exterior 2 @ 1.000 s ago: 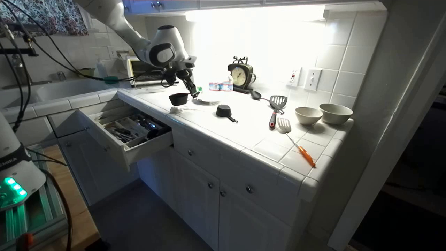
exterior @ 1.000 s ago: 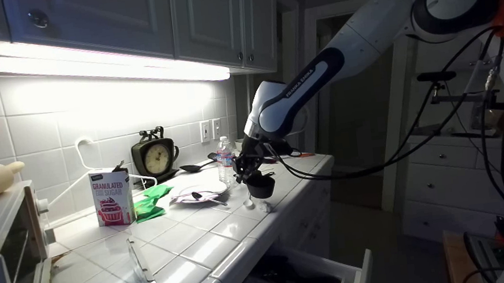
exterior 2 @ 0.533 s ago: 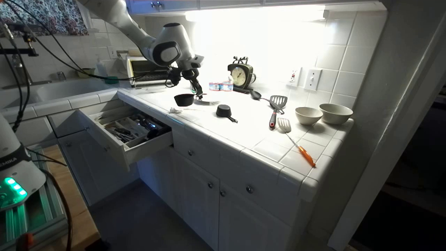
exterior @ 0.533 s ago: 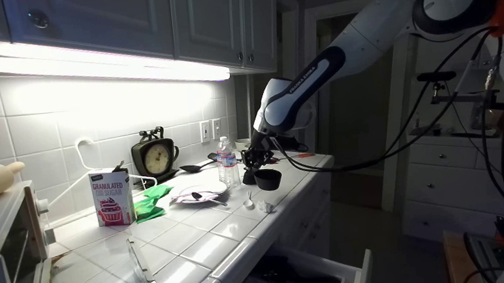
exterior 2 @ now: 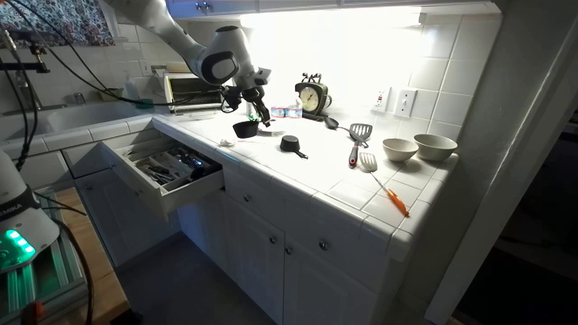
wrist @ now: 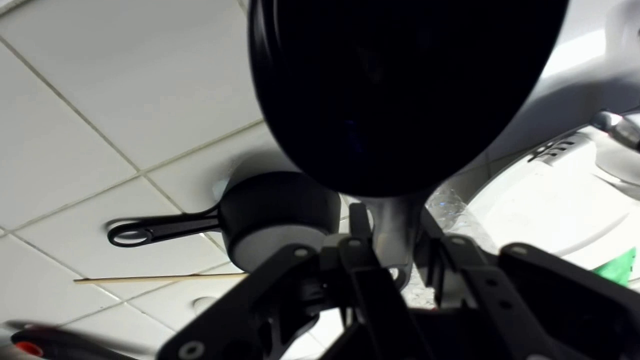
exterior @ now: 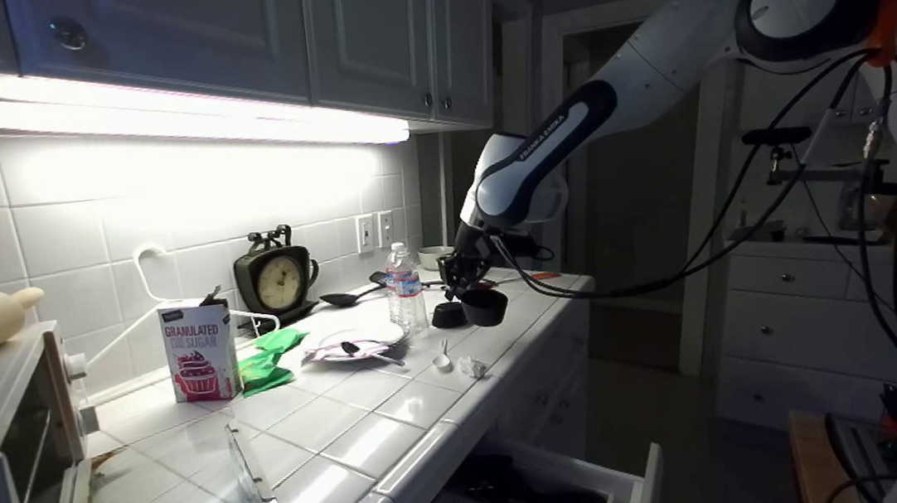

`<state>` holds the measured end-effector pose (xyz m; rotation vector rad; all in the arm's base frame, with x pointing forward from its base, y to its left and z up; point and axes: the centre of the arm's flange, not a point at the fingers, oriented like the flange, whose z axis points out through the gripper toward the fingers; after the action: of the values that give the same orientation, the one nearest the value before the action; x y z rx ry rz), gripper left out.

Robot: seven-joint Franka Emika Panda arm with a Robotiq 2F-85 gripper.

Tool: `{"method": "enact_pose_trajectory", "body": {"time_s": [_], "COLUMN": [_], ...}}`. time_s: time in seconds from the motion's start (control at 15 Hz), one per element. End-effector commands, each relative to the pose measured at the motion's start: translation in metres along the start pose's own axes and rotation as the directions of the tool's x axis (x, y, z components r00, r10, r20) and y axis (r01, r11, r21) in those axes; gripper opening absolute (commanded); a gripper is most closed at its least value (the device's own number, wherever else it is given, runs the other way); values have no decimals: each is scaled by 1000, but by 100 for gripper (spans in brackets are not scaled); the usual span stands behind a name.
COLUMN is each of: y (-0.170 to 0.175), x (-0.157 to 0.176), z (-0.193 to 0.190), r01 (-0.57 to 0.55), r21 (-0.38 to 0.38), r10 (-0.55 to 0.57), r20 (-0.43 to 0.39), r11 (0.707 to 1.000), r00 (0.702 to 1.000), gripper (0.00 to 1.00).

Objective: Stack the black measuring cups together.

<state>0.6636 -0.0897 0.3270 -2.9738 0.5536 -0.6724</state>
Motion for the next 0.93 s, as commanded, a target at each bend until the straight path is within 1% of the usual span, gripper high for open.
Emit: {"method": "enact_pose_trajectory", "body": {"time_s": [0.0,0.87], "y": [3,6], "x": [1,3], "z": [0,-1], "r01": [0,-2], "r21": [-1,-3], "r10": [0,2], "r20": [-1,-4], "r11": [1000,1000], "r00": [1000,1000], "gripper": [24,24]}}
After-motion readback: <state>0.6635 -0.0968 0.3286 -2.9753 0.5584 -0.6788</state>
